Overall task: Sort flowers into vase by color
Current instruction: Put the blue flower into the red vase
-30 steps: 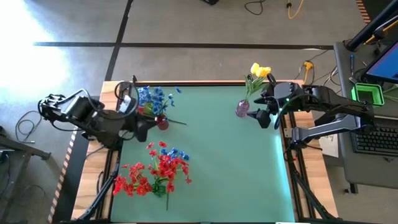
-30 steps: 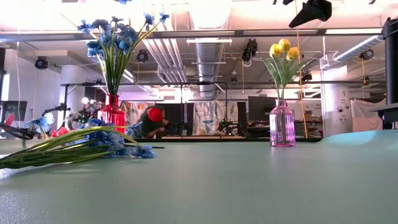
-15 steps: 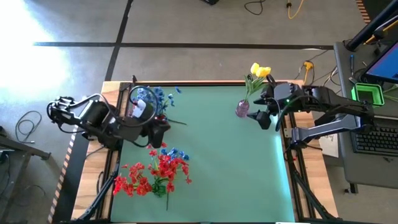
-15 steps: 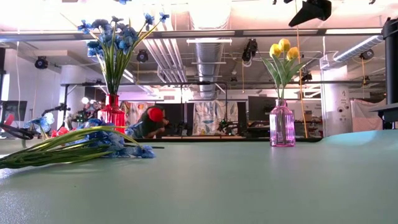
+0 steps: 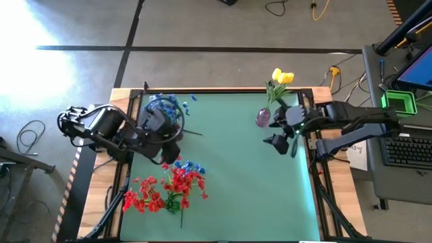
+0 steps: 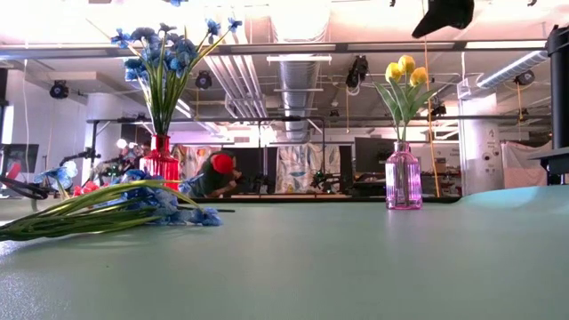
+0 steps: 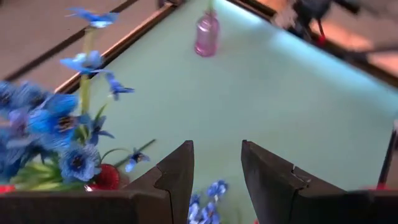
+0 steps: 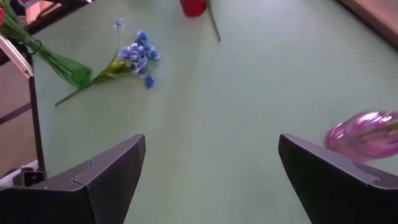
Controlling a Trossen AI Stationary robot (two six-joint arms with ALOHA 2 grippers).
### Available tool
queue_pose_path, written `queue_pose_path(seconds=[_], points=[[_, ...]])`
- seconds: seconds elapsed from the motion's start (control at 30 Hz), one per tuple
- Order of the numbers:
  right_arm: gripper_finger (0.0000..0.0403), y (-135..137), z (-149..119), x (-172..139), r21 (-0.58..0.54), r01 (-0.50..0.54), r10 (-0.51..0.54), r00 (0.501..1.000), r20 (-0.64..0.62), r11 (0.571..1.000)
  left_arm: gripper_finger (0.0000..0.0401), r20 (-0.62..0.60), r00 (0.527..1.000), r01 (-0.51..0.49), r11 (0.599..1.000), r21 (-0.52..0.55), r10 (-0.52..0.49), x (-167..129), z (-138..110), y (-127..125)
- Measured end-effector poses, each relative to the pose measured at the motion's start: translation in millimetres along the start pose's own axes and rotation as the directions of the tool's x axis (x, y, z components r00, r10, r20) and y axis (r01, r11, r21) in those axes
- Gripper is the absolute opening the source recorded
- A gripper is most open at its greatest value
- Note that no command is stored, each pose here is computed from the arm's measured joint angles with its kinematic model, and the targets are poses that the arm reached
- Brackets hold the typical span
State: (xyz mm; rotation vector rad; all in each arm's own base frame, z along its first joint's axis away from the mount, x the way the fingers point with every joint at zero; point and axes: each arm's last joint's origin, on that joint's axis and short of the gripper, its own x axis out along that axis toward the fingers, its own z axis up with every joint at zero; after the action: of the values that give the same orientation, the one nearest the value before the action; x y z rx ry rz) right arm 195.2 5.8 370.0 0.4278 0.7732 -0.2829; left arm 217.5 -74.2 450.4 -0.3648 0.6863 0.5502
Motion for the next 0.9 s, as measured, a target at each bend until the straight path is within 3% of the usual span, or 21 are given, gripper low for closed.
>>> queue_pose_path(seconds=[0.2, 0.37, 0.47, 0.57, 0.7, 0.8, 0.9], points=[[0.0361, 7.8, 1.0, 24.5, 0.157, 0.037, -0.025, 0.997, -0.078, 0.987, 0.0123, -0.051, 0.996, 0.089, 0.969, 0.233, -0.079, -10.1, -8.9, -4.9], [0.0361, 10.8, -2.7, 36.8, 0.326, 0.055, 0.012, 0.98, -0.2, 0.944, 0.0123, -0.053, 0.989, 0.147, 0.939, 0.312, -0.137, -27.3, -16.3, -1.5], [0.0361, 13.0, -1.4, 36.6, 0.35, 0.043, 0.051, 0.966, -0.253, 0.936, 0.0123, -0.051, 0.982, 0.189, 0.942, 0.276, -0.182, -35.1, -20.5, -3.9], [0.0361, 13.2, -5.4, 35.9, 0.341, 0.064, 0.047, 0.951, -0.307, 0.938, 0.0123, -0.047, 0.976, 0.218, 0.961, 0.171, -0.213, -38.9, -22.4, -6.3], [0.0361, 18.4, -12.3, 38.0, 0.252, 0.038, 0.05, 0.941, -0.334, 0.967, 0.0123, -0.045, 0.977, 0.212, 0.976, 0.037, -0.211, -38.7, -23.1, -7.6], [0.0361, 22.6, -17.4, 39.5, 0.155, 0.019, 0.035, 0.941, -0.337, 0.988, 0.0123, -0.063, 0.978, 0.202, 0.978, 0.059, -0.198, -35.7, -27.6, -13.5], [0.0361, 24.8, -21.0, 40.4, 0.126, 0.025, 0.019, 0.941, -0.337, 0.992, 0.0123, -0.084, 0.983, 0.171, 0.982, 0.08, -0.165, -31.3, -31.1, -16.1]])
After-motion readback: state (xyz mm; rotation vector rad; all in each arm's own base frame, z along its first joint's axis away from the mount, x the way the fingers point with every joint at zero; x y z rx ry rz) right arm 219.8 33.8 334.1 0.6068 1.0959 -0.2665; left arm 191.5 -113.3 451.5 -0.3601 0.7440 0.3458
